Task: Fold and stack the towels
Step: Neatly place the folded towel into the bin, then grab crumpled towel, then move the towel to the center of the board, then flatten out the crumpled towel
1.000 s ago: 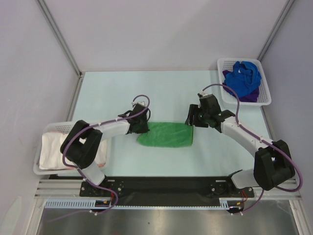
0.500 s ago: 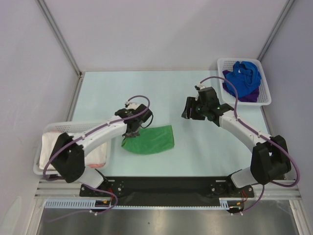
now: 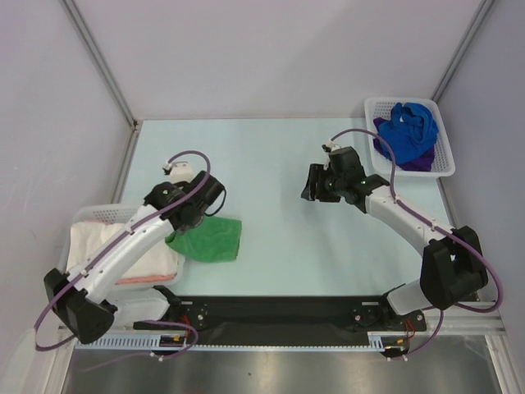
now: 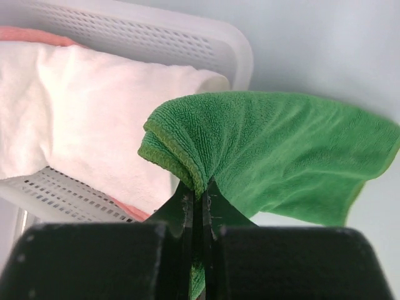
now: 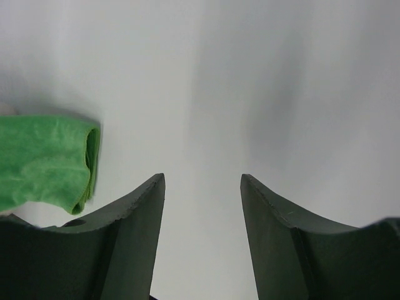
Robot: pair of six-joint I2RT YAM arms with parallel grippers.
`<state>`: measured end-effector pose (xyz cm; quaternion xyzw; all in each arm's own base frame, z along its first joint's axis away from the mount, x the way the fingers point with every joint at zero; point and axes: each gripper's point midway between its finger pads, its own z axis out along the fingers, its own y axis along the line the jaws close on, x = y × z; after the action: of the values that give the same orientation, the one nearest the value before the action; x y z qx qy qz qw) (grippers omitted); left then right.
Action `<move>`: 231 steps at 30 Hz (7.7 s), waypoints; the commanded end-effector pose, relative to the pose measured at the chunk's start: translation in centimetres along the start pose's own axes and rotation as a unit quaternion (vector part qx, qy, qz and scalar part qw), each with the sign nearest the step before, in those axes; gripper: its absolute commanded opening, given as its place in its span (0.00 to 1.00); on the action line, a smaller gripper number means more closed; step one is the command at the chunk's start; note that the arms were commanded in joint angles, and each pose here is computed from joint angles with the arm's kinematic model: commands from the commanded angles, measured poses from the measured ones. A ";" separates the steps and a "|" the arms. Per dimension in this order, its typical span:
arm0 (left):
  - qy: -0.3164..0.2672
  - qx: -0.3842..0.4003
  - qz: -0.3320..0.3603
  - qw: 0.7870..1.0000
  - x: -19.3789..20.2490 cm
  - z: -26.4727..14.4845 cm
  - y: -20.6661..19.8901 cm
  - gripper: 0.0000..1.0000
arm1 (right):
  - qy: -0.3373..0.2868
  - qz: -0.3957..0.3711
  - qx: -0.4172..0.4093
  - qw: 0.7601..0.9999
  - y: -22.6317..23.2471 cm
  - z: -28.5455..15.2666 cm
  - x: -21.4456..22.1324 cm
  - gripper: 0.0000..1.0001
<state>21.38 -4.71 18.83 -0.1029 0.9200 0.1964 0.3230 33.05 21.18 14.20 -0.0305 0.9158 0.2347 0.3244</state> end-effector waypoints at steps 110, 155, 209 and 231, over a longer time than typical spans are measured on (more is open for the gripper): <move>-0.127 0.384 0.057 0.913 -5.6 -6.6 -10.6 0.79 | -0.251 0.139 0.253 0.924 -16.4 -7.7 -21.9 0.65; -0.106 0.408 0.104 0.901 -3.0 -3.8 -13.8 0.77 | -0.326 0.185 0.320 0.870 -30.6 -7.7 -32.8 0.00; -0.007 0.336 -0.109 0.936 -9.6 10.1 -21.4 0.72 | -0.075 0.017 0.070 0.995 0.7 3.5 -1.0 0.41; 0.022 0.335 -0.100 0.937 -12.2 14.3 -24.9 0.62 | 0.013 -0.108 0.144 0.984 0.3 6.6 2.8 0.49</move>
<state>45.34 -19.73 7.43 -0.0905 0.9318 -0.1431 0.3211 33.82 25.44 8.41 -0.0726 0.9331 0.1018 0.3372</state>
